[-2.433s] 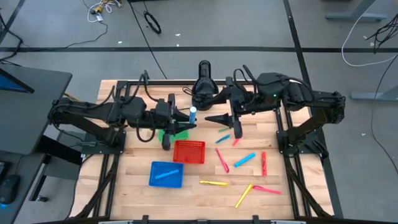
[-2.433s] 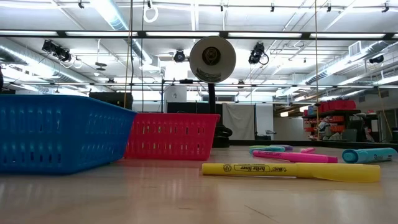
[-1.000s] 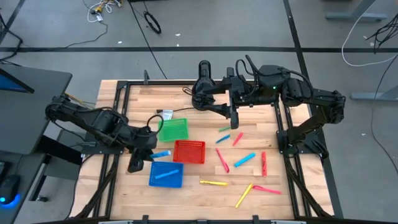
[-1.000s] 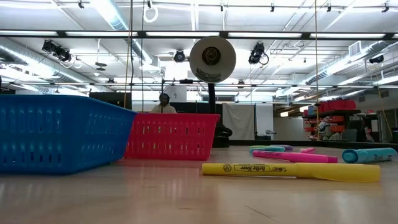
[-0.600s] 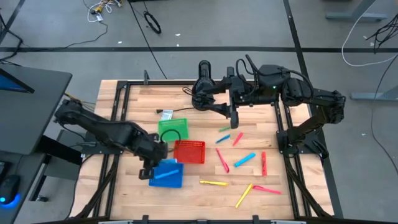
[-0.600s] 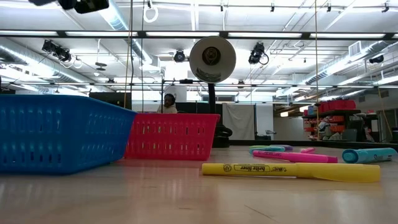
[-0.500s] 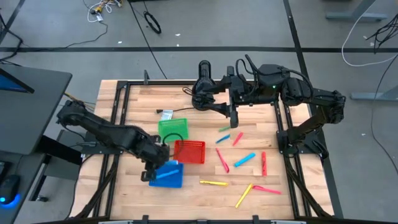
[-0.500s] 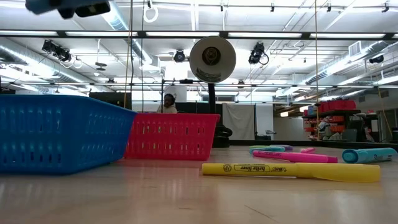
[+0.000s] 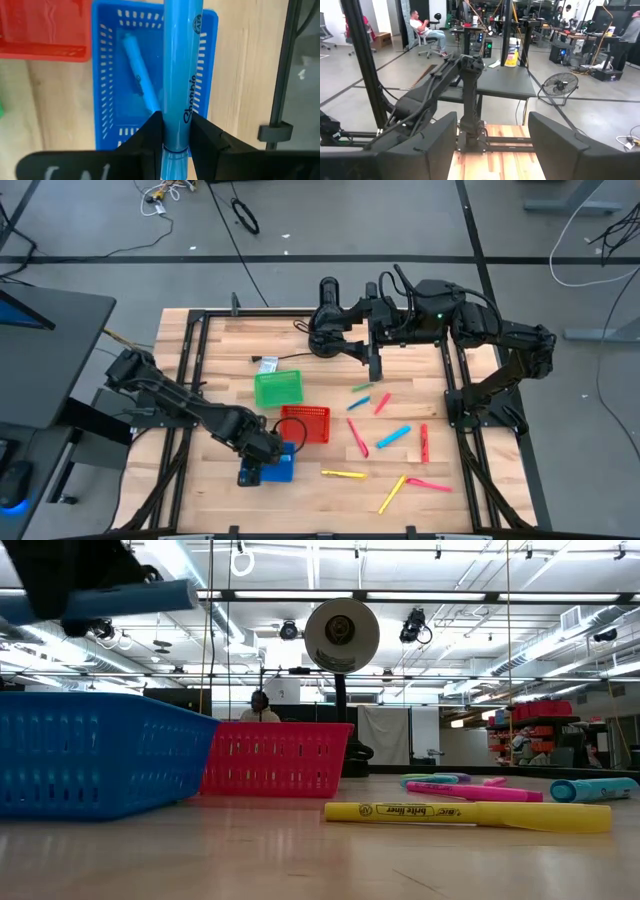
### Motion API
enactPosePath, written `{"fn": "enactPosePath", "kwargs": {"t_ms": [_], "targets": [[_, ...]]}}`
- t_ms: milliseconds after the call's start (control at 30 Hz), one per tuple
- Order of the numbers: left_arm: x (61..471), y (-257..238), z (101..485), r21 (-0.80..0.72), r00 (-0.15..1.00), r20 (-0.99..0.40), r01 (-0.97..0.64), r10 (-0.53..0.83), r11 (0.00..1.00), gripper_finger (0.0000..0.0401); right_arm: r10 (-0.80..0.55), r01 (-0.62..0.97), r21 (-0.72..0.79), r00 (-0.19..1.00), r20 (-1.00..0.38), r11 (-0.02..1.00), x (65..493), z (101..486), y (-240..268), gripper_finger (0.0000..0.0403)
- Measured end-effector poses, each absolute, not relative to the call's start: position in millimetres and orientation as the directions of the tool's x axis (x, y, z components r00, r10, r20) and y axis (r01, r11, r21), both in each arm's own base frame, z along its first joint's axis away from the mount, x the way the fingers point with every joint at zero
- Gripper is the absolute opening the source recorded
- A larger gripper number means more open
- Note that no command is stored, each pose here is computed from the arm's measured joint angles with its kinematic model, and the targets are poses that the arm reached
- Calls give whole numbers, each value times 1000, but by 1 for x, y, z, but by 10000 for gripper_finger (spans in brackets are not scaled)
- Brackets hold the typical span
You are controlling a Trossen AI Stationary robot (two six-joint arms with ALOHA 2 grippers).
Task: Pick & Place Markers
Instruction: Put the top blue highlighter pen into the blue bin
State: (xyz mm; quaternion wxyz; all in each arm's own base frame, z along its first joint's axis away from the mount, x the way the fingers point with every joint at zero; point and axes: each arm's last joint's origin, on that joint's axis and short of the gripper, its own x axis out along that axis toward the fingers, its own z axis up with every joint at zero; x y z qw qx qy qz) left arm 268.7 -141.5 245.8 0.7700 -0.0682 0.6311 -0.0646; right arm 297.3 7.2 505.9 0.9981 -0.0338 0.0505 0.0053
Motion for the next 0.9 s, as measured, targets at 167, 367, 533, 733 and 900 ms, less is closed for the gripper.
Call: {"fn": "enactPosePath", "kwargs": {"t_ms": [167, 367, 533, 733, 900], "targets": [[277, -145, 234, -188, 182, -965, 14, -187, 982, 73, 1, -8, -67, 995, -102, 998, 297, 506, 5, 247], [284, -151, 213, -176, 120, -977, 13, -176, 984, 73, 0, -8, -71, 994, -106, 997, 297, 505, 5, 247], [285, -157, 202, -166, 95, -981, 32, -168, 986, 73, 0, -10, -71, 991, -131, 997, 297, 503, 5, 247], [274, -158, 180, -184, 54, -981, 23, -185, 983, 73, 0, -12, -66, 985, -171, 998, 296, 499, 5, 247], [275, -154, 170, -211, 77, -974, 26, -212, 977, 73, 0, -13, -66, 983, -183, 998, 296, 498, 5, 247]]}}
